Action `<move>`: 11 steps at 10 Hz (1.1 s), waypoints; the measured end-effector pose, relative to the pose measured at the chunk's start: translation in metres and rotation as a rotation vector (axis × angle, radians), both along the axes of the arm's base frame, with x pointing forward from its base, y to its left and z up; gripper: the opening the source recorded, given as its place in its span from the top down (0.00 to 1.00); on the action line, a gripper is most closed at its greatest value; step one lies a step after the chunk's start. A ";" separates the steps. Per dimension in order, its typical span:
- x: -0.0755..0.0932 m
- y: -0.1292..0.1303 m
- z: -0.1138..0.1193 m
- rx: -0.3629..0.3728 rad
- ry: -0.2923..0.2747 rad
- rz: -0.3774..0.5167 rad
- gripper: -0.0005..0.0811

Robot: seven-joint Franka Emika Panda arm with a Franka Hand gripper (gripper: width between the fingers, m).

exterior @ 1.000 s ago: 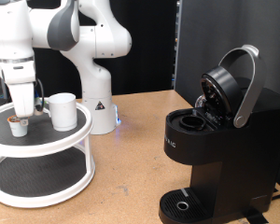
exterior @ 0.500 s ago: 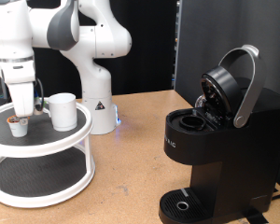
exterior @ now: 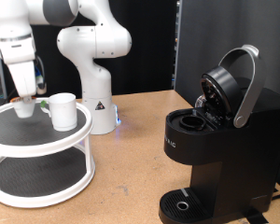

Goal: Make a cup of coffee with the keurig machine

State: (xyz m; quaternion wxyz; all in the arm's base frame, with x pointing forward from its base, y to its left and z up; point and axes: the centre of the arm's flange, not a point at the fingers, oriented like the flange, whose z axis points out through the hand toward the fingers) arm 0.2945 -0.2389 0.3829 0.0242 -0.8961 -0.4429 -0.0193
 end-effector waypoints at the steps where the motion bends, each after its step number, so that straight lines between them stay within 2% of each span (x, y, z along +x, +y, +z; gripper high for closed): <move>1: 0.000 0.002 0.015 0.015 -0.002 0.001 0.82; 2: 0.000 0.003 0.030 0.021 0.001 0.006 0.93; 4: -0.001 0.005 0.054 0.021 0.011 0.017 0.97; 5: -0.001 0.005 0.052 0.023 0.012 0.013 0.97; 8: 0.008 0.027 0.053 0.198 -0.044 -0.126 0.97; 10: 0.023 0.051 0.067 0.352 -0.087 -0.227 0.97; 11: 0.029 0.062 0.074 0.397 -0.095 -0.276 0.97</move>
